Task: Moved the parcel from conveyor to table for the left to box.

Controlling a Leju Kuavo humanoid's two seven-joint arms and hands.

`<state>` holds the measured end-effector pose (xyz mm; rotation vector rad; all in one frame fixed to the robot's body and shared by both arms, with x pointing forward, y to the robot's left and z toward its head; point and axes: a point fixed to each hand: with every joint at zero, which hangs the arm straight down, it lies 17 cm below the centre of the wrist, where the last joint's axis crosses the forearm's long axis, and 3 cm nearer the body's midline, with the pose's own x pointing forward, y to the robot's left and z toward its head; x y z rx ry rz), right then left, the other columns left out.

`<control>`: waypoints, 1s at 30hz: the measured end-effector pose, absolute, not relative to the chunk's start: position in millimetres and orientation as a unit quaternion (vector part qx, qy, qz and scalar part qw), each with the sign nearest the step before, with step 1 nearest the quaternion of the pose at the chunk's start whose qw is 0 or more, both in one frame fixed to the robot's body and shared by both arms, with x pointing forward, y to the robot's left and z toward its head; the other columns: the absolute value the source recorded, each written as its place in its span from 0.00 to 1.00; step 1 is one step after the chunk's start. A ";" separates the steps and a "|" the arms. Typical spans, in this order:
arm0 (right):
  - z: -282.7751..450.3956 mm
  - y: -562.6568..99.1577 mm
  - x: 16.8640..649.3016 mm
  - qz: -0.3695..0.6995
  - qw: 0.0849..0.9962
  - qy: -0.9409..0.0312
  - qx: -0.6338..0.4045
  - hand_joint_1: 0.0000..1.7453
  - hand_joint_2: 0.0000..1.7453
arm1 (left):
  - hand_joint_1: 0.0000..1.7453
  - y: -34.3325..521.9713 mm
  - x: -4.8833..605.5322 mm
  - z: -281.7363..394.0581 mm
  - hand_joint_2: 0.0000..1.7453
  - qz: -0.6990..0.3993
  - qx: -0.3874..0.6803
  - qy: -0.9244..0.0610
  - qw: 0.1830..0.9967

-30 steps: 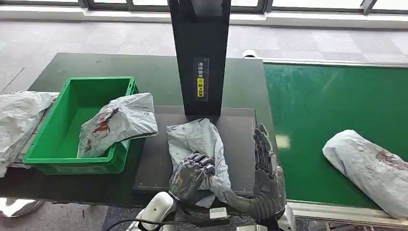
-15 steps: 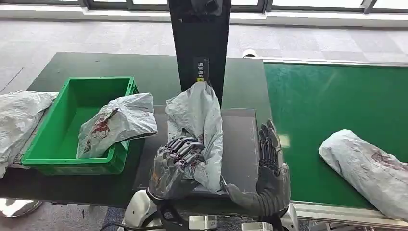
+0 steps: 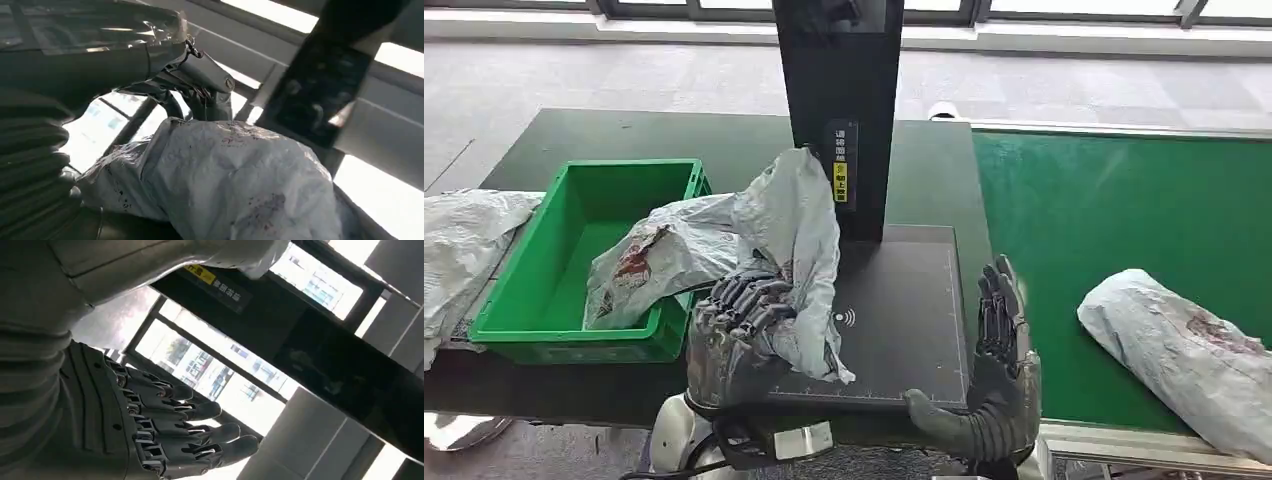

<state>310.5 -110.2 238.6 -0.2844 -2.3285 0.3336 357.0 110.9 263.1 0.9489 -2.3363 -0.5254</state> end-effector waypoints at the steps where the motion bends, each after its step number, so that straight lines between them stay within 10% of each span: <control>1: 238.1 -114.0 308.6 0.127 0.379 -0.909 -0.116 0.00 1.00 | 1.00 123.9 363.0 261.6 1.00 -0.187 0.365 -0.865 0.289; 30: 240.1 -130.3 307.2 0.089 0.387 -0.911 -0.111 0.00 1.00 | 1.00 349.8 495.1 256.9 1.00 -0.037 0.489 -0.761 0.424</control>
